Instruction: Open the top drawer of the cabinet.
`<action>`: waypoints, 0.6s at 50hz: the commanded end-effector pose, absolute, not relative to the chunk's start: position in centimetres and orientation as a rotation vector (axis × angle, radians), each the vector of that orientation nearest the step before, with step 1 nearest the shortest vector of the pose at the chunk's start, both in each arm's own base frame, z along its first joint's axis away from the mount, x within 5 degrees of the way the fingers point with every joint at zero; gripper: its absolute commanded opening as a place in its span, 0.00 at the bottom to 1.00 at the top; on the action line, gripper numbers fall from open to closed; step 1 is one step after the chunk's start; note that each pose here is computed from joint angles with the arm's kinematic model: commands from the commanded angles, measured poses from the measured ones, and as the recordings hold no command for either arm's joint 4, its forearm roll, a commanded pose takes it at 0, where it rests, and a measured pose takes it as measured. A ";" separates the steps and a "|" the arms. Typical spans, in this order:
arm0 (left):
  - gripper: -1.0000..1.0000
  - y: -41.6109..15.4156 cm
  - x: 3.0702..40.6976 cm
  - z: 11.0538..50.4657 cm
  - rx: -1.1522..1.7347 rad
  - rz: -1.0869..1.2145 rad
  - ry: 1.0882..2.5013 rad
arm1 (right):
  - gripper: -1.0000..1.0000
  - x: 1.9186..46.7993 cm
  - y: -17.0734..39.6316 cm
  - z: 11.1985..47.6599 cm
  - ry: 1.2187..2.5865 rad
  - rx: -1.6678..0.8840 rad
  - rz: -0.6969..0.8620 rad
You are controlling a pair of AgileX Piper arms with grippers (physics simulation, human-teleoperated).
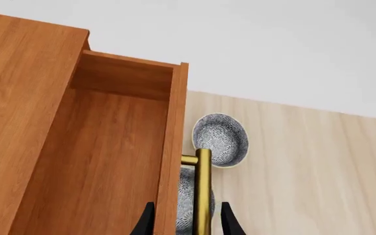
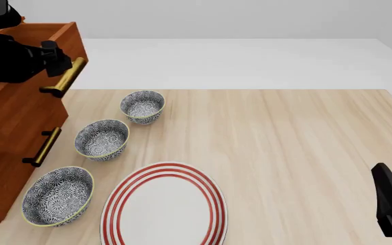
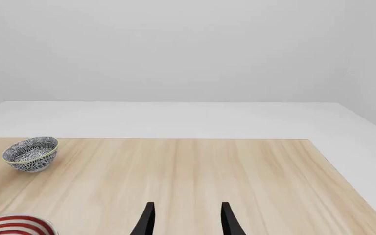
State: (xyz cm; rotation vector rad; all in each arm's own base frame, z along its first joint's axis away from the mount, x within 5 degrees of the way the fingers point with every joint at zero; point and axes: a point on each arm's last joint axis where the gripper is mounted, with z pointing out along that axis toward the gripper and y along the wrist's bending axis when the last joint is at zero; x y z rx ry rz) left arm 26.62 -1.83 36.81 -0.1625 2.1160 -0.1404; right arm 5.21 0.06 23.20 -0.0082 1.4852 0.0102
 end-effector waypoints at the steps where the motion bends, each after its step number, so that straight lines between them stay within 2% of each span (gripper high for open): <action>1: 1.00 -2.6 26.1 31.7 -0.230 -0.201 2.313 | 1.00 5.2 0.1 23.2 1.485 -0.008 0.010; 30: 1.00 -4.9 25.5 31.4 -0.190 -0.280 2.308 | 1.00 5.2 0.1 23.2 1.485 -0.008 0.010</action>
